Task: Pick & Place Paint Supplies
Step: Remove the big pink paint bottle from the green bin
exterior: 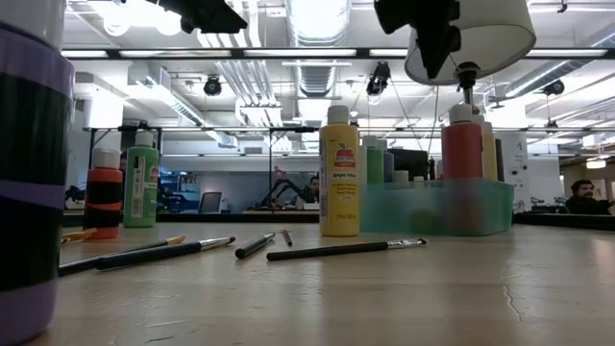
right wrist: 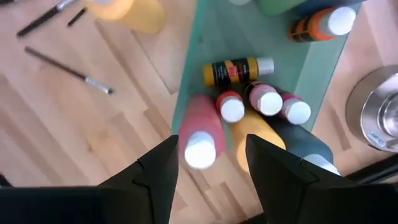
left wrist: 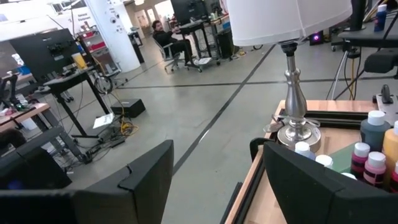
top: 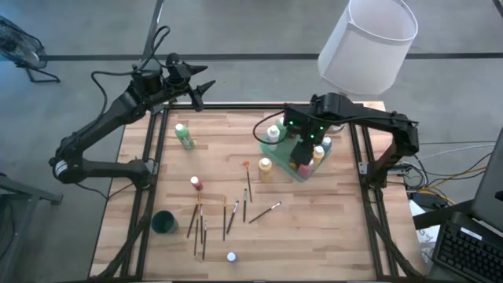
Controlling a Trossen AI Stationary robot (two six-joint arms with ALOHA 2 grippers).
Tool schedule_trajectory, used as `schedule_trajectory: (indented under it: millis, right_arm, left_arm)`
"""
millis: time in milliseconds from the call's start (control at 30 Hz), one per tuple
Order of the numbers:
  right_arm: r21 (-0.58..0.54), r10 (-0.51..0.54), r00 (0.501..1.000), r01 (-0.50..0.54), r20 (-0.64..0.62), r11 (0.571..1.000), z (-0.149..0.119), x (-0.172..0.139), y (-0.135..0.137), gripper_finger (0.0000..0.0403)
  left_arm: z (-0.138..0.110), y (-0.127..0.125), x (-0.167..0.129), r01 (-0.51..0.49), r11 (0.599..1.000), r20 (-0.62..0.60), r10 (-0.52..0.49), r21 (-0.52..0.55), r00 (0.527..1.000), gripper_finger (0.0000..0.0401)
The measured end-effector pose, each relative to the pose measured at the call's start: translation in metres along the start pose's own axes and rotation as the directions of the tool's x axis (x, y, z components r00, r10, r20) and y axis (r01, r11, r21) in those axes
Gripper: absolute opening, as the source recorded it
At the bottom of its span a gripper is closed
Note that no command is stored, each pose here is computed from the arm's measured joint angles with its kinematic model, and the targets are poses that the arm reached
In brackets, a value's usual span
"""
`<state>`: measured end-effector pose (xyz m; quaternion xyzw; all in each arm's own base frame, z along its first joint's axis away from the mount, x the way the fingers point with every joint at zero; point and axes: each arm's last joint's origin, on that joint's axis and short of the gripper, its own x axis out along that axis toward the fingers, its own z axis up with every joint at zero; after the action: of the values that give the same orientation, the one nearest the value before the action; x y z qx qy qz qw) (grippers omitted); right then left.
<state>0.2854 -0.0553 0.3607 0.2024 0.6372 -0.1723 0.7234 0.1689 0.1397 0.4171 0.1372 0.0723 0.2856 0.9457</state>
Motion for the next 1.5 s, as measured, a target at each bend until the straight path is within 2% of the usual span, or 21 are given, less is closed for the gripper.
schedule_trajectory:
  millis: [300, 667, 933, 1300, 1500]
  right_arm:
    - [-0.19, -0.003, 0.997, -0.012, -0.076, 0.982, -0.019, 0.014, -0.006, 0.0199]
    - [-0.288, -0.015, 0.992, -0.021, -0.123, 0.957, -0.02, 0.029, -0.007, 0.0213]
    - [-0.321, 0.001, 0.994, -0.037, -0.111, 0.946, -0.019, 0.034, -0.003, 0.0206]
    - [-0.372, -0.012, 0.986, -0.052, -0.167, 0.927, -0.027, 0.068, 0.003, 0.0232]
    - [-0.367, -0.003, 0.99, -0.049, -0.14, 0.929, -0.025, 0.081, 0.003, 0.0234]
  left_arm:
    - [0.0, 0.0, 0.0, 0.001, 1.0, -0.002, -0.001, -0.001, 1.0, 0.0252]
    - [-0.001, 0.0, 0.0, 0.003, 1.0, -0.008, -0.003, -0.003, 1.0, 0.0252]
    - [-0.001, 0.0, 0.0, 0.003, 1.0, -0.008, -0.003, -0.003, 1.0, 0.0252]
    - [-0.001, 0.0, 0.0, 0.003, 1.0, -0.009, -0.003, -0.003, 1.0, 0.0252]
    - [-0.001, 0.0, 0.0, 0.003, 1.0, -0.009, -0.003, -0.003, 1.0, 0.0252]
